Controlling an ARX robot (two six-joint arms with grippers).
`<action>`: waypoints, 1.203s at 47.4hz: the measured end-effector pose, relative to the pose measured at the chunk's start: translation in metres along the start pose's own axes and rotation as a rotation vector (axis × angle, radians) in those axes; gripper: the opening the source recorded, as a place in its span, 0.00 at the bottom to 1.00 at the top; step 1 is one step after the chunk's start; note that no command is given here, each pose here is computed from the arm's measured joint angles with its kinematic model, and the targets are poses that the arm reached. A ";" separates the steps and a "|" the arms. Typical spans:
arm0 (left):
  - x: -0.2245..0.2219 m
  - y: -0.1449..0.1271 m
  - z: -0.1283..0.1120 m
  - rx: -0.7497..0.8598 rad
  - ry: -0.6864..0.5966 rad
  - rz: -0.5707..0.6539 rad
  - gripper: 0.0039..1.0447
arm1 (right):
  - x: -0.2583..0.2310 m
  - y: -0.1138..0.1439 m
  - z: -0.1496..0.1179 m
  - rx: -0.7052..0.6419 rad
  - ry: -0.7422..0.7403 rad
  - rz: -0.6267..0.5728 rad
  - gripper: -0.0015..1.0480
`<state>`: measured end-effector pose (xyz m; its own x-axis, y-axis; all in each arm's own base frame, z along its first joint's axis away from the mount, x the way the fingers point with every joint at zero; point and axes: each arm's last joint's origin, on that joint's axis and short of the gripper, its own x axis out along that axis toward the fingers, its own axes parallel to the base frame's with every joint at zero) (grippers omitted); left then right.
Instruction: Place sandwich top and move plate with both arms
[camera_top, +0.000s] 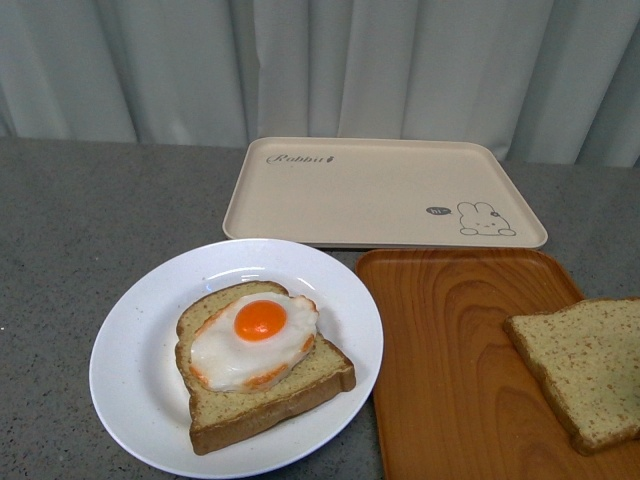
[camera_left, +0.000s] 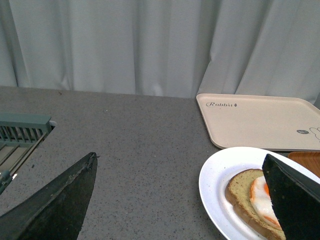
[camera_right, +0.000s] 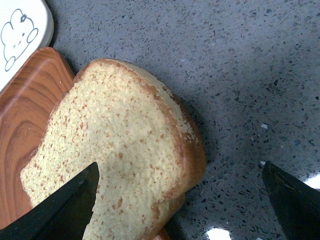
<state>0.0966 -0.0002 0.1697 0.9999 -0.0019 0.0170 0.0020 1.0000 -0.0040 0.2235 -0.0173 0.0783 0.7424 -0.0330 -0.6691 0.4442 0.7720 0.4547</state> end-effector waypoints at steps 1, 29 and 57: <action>0.000 0.000 0.000 0.000 0.000 0.000 0.94 | 0.000 0.000 -0.001 -0.002 0.002 0.001 0.91; 0.000 0.000 0.000 0.000 0.000 0.000 0.94 | 0.007 0.000 -0.008 0.007 -0.017 0.017 0.46; 0.000 0.000 0.000 0.000 0.000 0.000 0.94 | -0.006 0.054 0.044 0.025 -0.130 0.245 0.02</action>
<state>0.0966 -0.0002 0.1697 0.9999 -0.0019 0.0170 0.0020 1.0000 -0.0040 0.2646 -0.0038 0.1329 0.8868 0.0702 -0.4569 0.2546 0.7509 0.6094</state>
